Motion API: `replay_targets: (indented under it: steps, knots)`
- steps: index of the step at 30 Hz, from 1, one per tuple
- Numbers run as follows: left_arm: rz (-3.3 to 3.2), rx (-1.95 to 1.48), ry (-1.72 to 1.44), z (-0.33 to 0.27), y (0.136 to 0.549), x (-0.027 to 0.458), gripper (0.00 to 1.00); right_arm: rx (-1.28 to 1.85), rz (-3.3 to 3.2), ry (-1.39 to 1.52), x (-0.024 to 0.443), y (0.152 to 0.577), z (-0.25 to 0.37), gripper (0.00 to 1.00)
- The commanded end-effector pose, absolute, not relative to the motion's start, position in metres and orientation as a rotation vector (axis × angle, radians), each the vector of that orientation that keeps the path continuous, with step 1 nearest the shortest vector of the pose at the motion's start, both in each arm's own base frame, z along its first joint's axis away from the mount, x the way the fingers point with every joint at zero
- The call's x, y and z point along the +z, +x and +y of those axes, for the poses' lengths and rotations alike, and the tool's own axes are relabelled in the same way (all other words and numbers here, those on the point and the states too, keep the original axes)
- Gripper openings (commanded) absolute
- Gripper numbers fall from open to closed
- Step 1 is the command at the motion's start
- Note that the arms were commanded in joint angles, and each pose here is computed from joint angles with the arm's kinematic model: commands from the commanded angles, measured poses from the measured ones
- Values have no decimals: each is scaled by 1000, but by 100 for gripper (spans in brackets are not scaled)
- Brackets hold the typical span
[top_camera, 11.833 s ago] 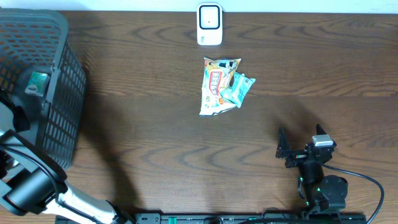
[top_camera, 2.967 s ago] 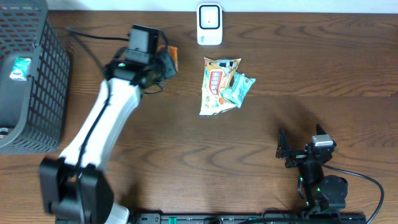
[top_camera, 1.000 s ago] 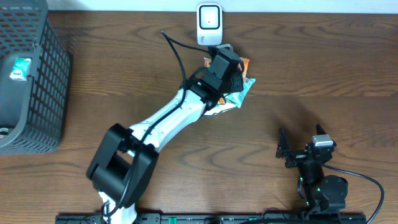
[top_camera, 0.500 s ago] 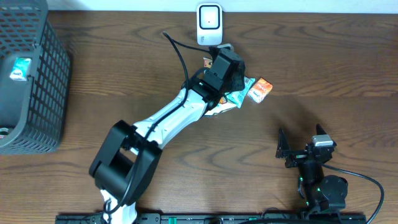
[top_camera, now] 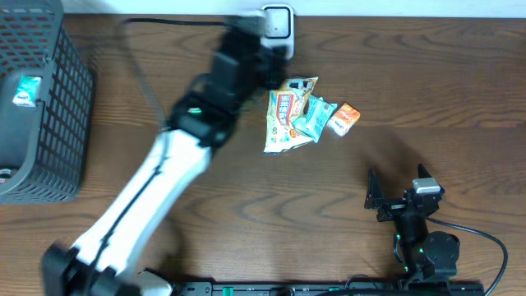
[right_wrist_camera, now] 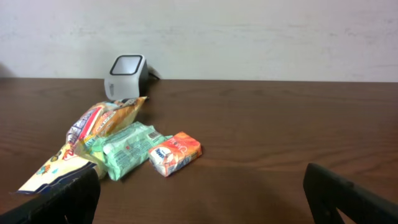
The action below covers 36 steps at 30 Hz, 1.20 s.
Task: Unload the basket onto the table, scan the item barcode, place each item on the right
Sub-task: 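Move the left gripper back over the basket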
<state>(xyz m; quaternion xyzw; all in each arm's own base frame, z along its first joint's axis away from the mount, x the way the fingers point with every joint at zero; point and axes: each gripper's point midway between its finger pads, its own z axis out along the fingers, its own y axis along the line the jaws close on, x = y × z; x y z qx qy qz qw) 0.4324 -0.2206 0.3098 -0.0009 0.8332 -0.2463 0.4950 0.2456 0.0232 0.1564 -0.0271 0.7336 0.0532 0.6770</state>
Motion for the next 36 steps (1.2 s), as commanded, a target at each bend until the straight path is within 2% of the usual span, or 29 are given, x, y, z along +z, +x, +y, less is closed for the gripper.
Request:
replay_targets:
  steps: [1, 7, 12, 13, 15, 18, 20, 28, 36]
  knots:
    - [1904, -433, -150, -134, 433, 358, 49, 108, 1650, -74, 155, 245, 24, 99]
    - [1782, -288, -362, -24, 405, 404, 53, 108, 1650, -74, 155, 245, 24, 99]
    - [1642, -199, -472, 35, 372, 443, 53, 108, 1650, -74, 155, 245, 24, 99]
    - [1617, -175, -496, 48, 365, 448, 52, 108, 1650, -74, 155, 245, 24, 99]
    - [1585, -103, -568, 76, 351, 452, 42, 108, 1650, -74, 155, 245, 24, 99]
    - [1569, 92, -751, 130, 327, 439, 19, 108, 1650, -74, 155, 245, 24, 99]
    - [1578, 244, -897, 167, 307, 420, 8, 108, 1650, -74, 155, 245, 24, 99]
    - [1583, 432, -1420, 262, 248, 339, 9, 108, 1650, -74, 155, 245, 24, 99]
    - [1729, 391, -1559, 272, 233, 290, 7, 108, 1650, -74, 155, 245, 24, 99]
